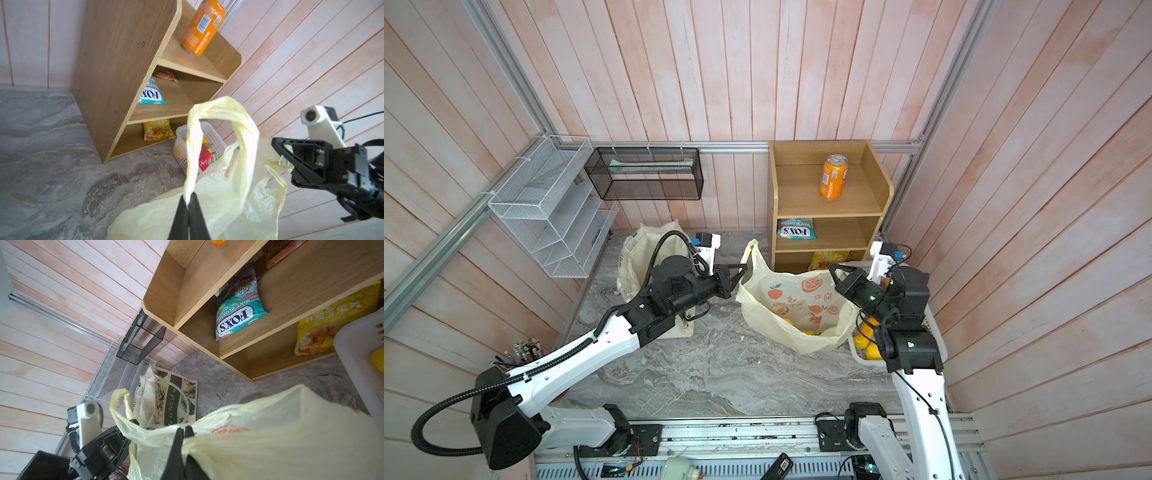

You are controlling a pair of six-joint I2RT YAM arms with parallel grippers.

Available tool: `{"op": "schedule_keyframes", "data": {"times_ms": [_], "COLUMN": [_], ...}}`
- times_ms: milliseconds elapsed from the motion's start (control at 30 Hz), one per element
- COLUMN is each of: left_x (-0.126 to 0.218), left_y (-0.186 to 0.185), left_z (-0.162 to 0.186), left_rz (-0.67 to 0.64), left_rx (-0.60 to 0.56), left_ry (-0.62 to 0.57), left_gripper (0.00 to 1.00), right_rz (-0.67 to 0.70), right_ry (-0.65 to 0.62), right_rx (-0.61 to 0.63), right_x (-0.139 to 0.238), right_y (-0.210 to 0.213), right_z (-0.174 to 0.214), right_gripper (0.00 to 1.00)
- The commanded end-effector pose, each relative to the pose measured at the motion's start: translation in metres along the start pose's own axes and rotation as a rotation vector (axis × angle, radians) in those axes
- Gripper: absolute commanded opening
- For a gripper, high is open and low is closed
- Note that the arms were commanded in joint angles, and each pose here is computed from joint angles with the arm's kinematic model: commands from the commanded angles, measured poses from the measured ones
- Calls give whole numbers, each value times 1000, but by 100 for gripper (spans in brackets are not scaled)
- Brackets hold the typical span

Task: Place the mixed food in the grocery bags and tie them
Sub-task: 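Lift both bag handles upward with both grippers, raising the bag, then move the right gripper's handle toward the left gripper above the bag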

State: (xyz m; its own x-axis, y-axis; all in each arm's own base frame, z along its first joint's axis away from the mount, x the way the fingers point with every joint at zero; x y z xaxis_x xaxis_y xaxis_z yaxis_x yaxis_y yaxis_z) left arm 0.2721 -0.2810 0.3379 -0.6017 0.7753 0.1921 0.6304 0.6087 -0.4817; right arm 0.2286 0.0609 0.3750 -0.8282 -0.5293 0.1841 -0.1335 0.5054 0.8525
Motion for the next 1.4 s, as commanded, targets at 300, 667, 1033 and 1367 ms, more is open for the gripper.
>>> {"op": "schedule_keyframes", "data": {"times_ms": [300,667,1033,1367], "left_x": [10,-5,-13,-18], "left_y": [-32,-14,-6,7], "left_z": [-33,-4,4,6], "left_rz": [137,102,88,83], "left_rx": [31,53,22,23], "left_ry": [-43,19,24,17], "left_gripper": [0,0,0,0], "right_rz": [-184,-71,17,92], "right_ry": [-100,-76,-66,-93], "right_rx": [87,52,74,165], "right_x": [40,17,0,0], "right_y": [80,33,6,9], "right_z": [-26,-15,-13,-27], "right_gripper": [0,0,0,44]}}
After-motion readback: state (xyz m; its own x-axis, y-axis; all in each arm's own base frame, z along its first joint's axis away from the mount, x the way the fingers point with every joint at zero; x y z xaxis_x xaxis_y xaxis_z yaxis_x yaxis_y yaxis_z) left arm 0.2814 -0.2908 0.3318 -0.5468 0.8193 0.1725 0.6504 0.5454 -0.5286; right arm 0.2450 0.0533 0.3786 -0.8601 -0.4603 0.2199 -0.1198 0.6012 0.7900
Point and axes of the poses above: each gripper's point midway between its finger pads, its own x axis back along the fingers, its own y axis along the line the jaws close on, z = x × y, the point moved 6 cm from there along x, back along the fingers, and after that the axes turned 6 degrees about -x, right-handed, at the moved point
